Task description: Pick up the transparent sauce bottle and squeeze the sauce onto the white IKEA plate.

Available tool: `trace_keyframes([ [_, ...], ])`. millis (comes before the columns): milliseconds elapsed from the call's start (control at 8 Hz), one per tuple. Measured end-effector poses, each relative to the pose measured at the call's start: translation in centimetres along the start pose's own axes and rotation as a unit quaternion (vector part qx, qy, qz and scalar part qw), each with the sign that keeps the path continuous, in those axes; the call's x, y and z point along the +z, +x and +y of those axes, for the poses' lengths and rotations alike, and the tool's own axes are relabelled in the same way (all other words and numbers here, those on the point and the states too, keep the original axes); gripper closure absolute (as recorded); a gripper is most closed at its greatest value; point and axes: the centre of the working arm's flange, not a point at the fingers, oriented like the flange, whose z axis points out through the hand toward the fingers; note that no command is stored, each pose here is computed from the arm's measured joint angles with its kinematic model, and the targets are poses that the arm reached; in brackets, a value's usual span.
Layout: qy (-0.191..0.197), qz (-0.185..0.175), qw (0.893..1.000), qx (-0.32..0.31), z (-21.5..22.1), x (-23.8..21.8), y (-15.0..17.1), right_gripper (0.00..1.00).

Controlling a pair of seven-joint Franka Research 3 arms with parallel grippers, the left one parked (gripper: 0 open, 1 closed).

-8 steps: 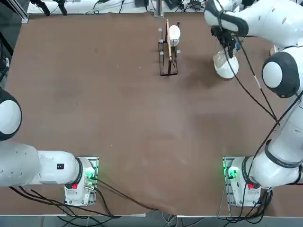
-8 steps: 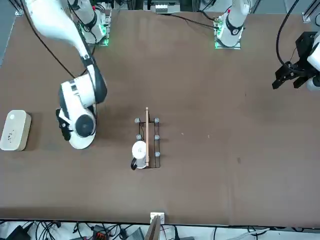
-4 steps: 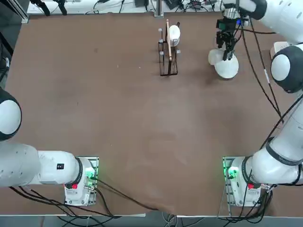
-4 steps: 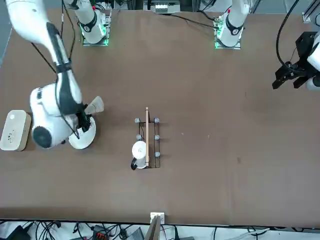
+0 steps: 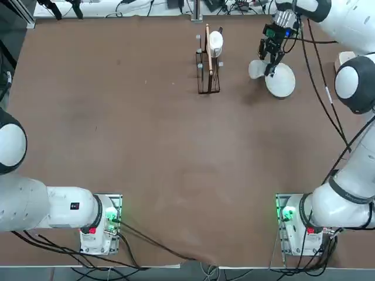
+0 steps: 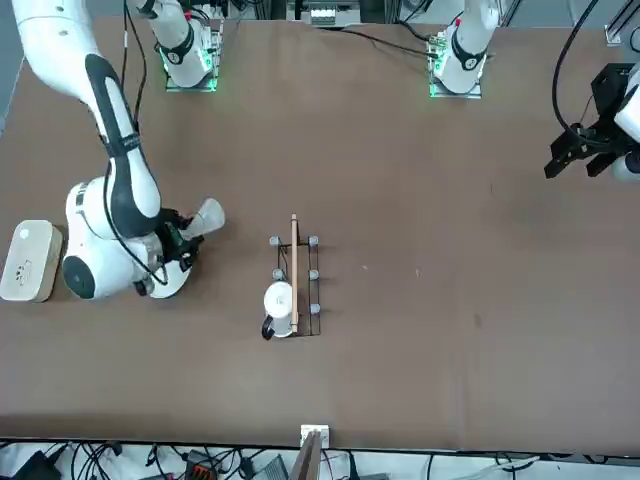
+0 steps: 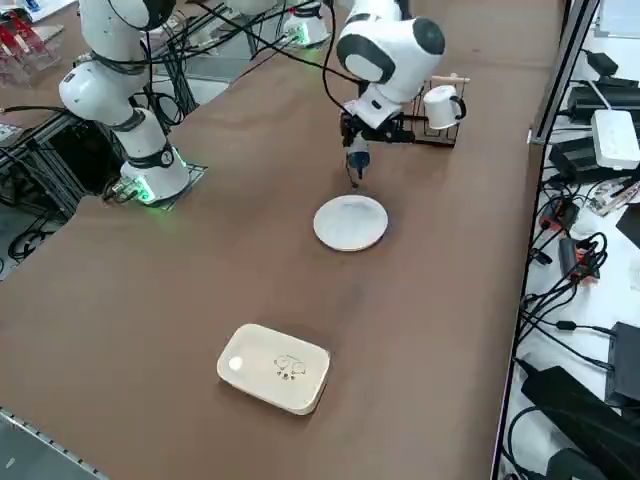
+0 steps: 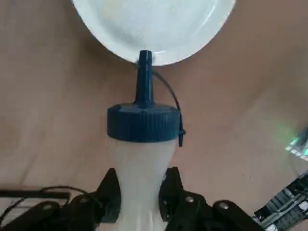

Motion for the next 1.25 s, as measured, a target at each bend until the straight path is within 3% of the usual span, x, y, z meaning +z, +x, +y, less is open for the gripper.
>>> trace_keyframes([
  [375,0.013,-0.055,0.998,-0.001,3.1,0.8,5.3,0.59],
  [1000,0.016,-0.066,0.998,0.009,4.7,1.8,5.8,0.59],
  [1250,0.068,-0.084,0.994,0.019,4.2,1.4,5.1,0.59],
])
